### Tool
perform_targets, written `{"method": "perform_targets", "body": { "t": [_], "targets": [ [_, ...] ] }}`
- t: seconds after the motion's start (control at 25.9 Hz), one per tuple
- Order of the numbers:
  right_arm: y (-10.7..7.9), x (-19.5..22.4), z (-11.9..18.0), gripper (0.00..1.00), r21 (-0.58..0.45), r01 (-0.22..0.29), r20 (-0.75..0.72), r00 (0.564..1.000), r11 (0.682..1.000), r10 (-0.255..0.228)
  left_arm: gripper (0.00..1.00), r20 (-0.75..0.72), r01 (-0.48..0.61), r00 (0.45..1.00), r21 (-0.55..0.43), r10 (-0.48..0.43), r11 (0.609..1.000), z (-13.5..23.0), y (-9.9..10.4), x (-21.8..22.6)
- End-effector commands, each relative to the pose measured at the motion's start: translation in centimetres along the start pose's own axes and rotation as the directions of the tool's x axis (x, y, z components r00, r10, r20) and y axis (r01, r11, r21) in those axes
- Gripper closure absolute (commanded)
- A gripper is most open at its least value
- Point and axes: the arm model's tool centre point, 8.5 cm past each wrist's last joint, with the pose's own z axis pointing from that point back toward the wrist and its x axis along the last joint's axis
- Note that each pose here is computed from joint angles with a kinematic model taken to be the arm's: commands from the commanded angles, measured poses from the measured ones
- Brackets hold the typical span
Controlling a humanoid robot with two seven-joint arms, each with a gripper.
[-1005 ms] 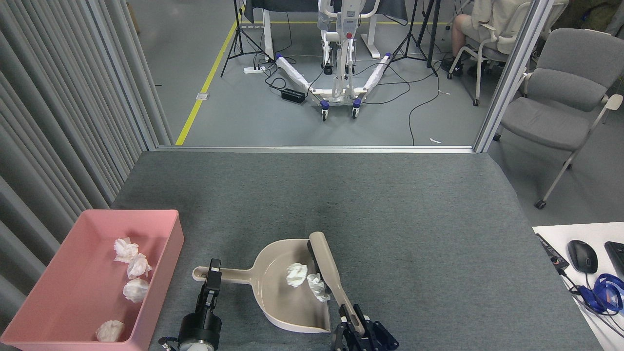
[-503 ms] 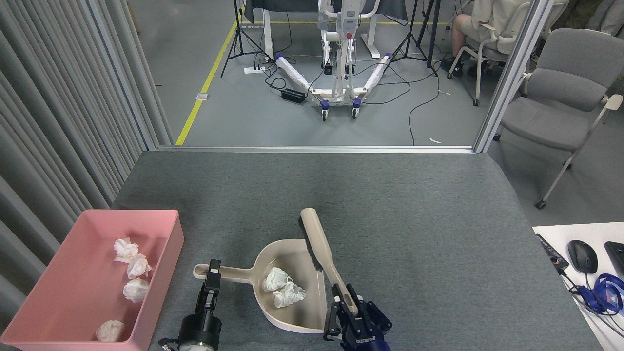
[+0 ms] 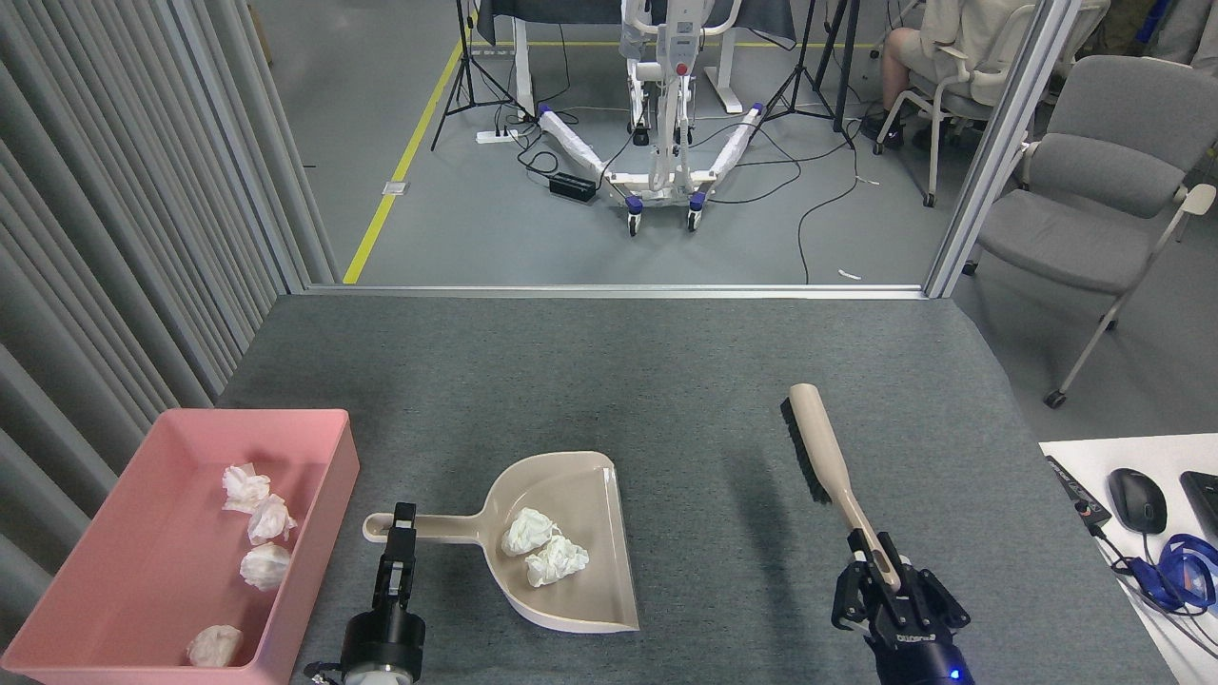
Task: Sweep and dump garbage into bin
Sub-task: 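Lift the dustpan with the left gripper and tip it over the pink bin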
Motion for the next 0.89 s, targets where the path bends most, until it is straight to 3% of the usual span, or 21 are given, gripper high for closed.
{"method": "perform_targets", "body": {
  "t": [0.0, 0.15, 0.35, 0.43, 0.7, 0.85],
  "targets": [
    [-0.7, -2.4, 0.2, 1.0, -0.006, -0.025, -0.033, 0.999, 1.0, 0.025, 0.91, 0.008, -0.095, 0.995, 0.05, 0.095, 0.994, -0.5, 0.8, 1.0],
    [0.4, -2.9, 0.8, 1.0, 0.022, -0.025, -0.046, 0.999, 0.999, 0.026, 0.93, -0.013, -0.145, 0.989, 0.041, 0.145, 0.989, 0.0, 0.5, 2.4],
    [1.4, -2.9, 1.6, 1.0, 0.051, -0.025, -0.046, 0.999, 0.998, 0.027, 0.94, 0.002, -0.124, 0.992, 0.039, 0.124, 0.992, 1.2, 2.9, 3.3],
    [2.5, -2.9, 1.9, 1.0, 0.073, -0.027, -0.051, 0.998, 0.997, 0.031, 0.94, -0.002, -0.113, 0.994, 0.036, 0.113, 0.993, 1.3, 4.4, 3.0],
    [2.8, -2.9, 2.0, 0.95, 0.069, -0.018, -0.053, 0.998, 0.997, 0.022, 0.94, 0.025, -0.143, 0.99, 0.048, 0.142, 0.989, 0.9, 9.6, 3.8],
    [2.8, -2.9, 2.0, 0.94, 0.068, -0.02, -0.052, 0.998, 0.997, 0.023, 0.95, 0.039, -0.093, 0.995, 0.034, 0.092, 0.995, 1.3, 14.6, 4.2]
  ]
}}
